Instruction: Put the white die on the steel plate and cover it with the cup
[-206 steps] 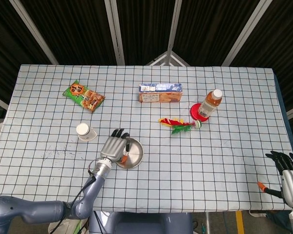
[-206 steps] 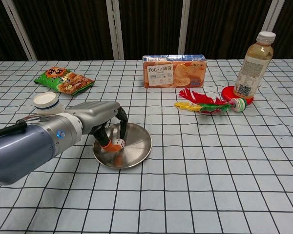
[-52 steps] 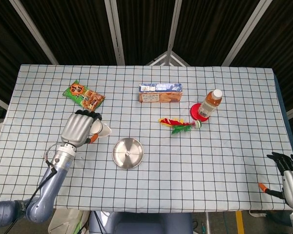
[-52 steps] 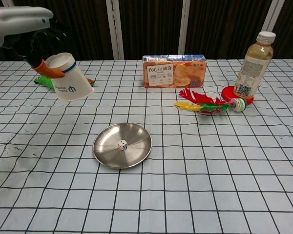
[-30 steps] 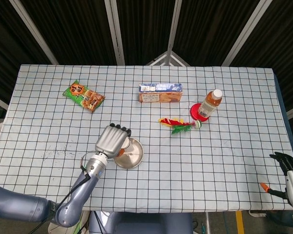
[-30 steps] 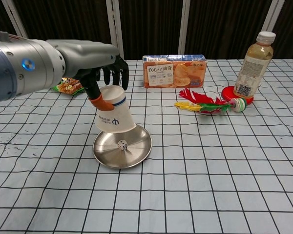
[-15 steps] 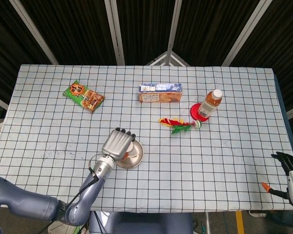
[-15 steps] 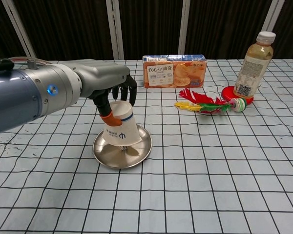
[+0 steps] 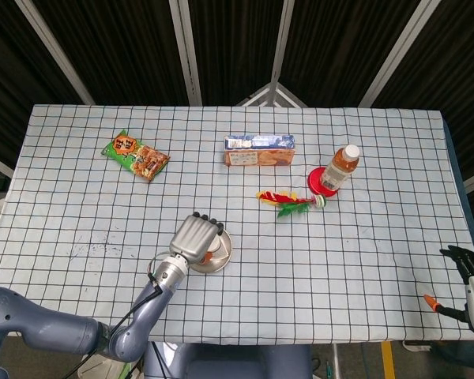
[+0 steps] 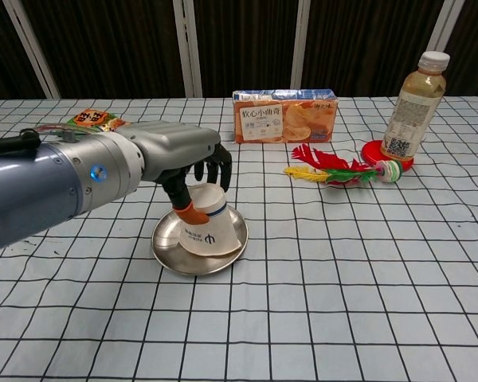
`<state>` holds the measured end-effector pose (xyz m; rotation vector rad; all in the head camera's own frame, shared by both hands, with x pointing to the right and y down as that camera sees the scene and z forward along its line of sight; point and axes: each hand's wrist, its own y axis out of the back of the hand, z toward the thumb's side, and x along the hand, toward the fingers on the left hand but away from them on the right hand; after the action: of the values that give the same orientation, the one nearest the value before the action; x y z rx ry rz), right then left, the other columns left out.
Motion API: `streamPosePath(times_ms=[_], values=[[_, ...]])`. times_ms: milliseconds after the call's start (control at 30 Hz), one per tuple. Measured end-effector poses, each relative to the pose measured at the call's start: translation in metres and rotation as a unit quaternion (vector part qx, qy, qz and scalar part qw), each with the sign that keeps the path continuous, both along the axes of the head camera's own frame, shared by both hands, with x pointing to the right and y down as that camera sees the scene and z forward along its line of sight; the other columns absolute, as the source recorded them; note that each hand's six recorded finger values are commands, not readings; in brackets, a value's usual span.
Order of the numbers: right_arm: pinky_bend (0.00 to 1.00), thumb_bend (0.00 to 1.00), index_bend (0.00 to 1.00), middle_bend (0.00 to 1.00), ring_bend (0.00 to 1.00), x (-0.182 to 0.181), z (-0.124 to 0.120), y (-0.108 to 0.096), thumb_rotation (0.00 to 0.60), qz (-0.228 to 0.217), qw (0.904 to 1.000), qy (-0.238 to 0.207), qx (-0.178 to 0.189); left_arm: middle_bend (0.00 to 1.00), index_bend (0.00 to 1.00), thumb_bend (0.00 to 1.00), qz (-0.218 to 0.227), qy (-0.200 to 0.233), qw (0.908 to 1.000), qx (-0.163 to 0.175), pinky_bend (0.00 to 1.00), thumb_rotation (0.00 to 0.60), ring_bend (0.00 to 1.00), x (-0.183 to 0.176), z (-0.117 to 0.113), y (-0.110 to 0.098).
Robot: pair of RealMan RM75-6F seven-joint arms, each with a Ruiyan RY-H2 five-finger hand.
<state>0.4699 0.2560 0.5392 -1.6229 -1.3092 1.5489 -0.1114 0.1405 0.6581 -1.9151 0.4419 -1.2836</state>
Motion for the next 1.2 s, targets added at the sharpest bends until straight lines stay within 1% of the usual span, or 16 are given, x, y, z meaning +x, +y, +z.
streamPosePath(times_ms=[100,200,300,533,767,900,1000,1100,1200], values=[[0.0,0.1,0.22,0.19,0.13,0.0,-0.001,0.0,0.6,0.001,1.0,-0.001,0.001,0.41,0.38,0.41,0.002,0.005,1.0,-0.001,0.28,0.6,0.31,0.0,0.003,0.002],[0.0,0.1,0.22,0.19,0.13,0.001,-0.001,0.0,0.6,0.001,1.0,-0.002,0.001,0.41,0.39,0.41,0.006,0.001,1.0,0.005,0.28,0.6,0.31,-0.002,0.004,0.001],[0.0,0.1,0.22,0.19,0.13,0.0,-0.001,0.0,0.6,0.001,1.0,-0.002,0.001,0.41,0.39,0.41,0.008,-0.002,0.9999,0.013,0.28,0.6,0.31,-0.003,0.004,-0.001],[0.0,0.1,0.22,0.19,0.13,-0.001,0.0,0.0,0.6,0.001,1.0,-0.002,-0.001,0.41,0.4,0.41,0.02,-0.014,0.9985,0.048,0.27,0.6,0.31,-0.01,0.004,-0.008],[0.0,0.1,0.22,0.19,0.13,0.0,0.0,0.0,0.6,0.002,1.0,-0.002,-0.002,0.41,0.4,0.41,0.028,-0.025,0.9971,0.067,0.27,0.6,0.31,-0.013,0.008,-0.01],[0.0,0.1,0.22,0.19,0.13,0.0,0.0,0.001,0.6,0.002,1.0,-0.002,-0.003,0.41,0.4,0.41,0.031,-0.023,0.9972,0.064,0.27,0.6,0.31,-0.013,0.011,-0.006],[0.0,0.1,0.22,0.19,0.13,0.001,0.0,0.001,0.6,0.003,1.0,-0.002,-0.002,0.41,0.4,0.41,0.027,-0.013,0.9981,0.055,0.27,0.6,0.31,-0.011,0.012,-0.004],[0.0,0.1,0.22,0.19,0.13,0.001,0.0,0.0,0.6,0.003,1.0,-0.002,-0.002,0.41,0.4,0.41,0.019,0.004,0.9991,0.038,0.27,0.6,0.31,-0.009,0.012,-0.001],[0.0,0.1,0.22,0.19,0.13,0.0,0.0,0.0,0.6,0.003,1.0,-0.002,-0.002,0.41,0.4,0.41,0.012,0.021,0.9996,0.014,0.27,0.6,0.31,-0.008,0.011,0.002]])
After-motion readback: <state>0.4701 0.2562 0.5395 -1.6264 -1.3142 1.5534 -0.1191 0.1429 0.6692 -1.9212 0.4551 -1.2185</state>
